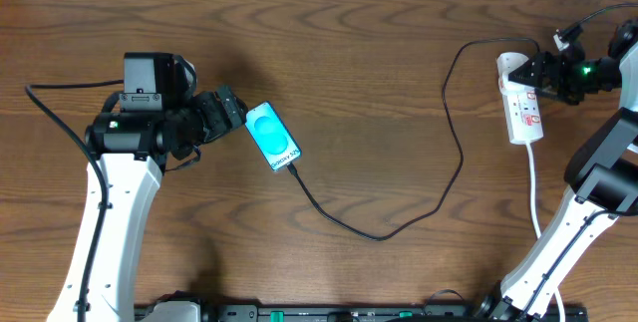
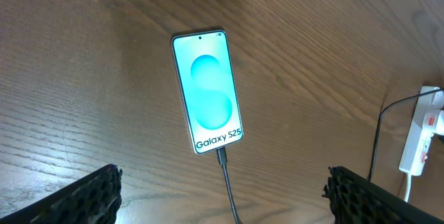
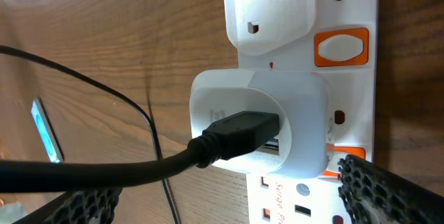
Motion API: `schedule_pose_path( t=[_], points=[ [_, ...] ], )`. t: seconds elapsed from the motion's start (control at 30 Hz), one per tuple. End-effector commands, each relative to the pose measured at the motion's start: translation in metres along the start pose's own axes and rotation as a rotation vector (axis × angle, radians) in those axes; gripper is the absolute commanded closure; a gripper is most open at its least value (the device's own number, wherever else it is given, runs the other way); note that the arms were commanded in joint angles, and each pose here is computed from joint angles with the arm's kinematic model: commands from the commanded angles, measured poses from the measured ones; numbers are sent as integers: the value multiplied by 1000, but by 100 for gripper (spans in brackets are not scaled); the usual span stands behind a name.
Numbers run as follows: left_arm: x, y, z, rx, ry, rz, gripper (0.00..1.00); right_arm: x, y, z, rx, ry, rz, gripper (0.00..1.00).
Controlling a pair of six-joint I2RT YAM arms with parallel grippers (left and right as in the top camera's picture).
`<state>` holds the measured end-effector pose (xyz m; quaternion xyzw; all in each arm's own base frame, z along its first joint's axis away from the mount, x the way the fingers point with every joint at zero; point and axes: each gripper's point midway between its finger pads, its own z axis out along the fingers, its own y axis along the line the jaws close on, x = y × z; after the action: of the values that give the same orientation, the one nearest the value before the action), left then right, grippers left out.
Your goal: Plug charger to phone and switch on socket
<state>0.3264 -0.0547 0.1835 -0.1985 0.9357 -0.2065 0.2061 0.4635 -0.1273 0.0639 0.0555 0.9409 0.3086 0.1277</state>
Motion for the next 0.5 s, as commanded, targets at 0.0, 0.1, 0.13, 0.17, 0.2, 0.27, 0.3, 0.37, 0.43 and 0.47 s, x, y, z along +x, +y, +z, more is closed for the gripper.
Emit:
schedule_pose_path(
  t=[0.0,0.1,0.13,0.17,0.2,0.27,0.3,0.37,0.43,0.47],
  points=[
    [-3,2,-2,-12,-11,-1,5,-1,3,4,-12,4,16,1],
    [-3,2,-2,-12,-10,-1,5,-1,6,7,-13,10,20,1],
    [-3,2,-2,-12,-10,-1,5,-1,7,8,-13,11,19,1],
    [-3,2,-2,-12,-10,-1,5,-1,8,9,-14,13,16,1],
    [-3,2,-2,-12,-10,-1,5,-2,9,10,-11,15,17,1],
    [-3,2,-2,-12,-10,-1,5,-3,11,13,-12,16,15,1],
    [-3,2,-2,-12,-10,-1,5,-3,12,14,-12,18,12,1],
    [-3,2,-2,-13,-10,-1,5,-3,14,16,-13,22,10,1],
    [-3,2,-2,-13,-10,-1,5,-3,16,19,-15,27,7,1],
    [-3,2,-2,-13,-10,-1,5,-3,16,21,-14,30,5,1]
  ],
)
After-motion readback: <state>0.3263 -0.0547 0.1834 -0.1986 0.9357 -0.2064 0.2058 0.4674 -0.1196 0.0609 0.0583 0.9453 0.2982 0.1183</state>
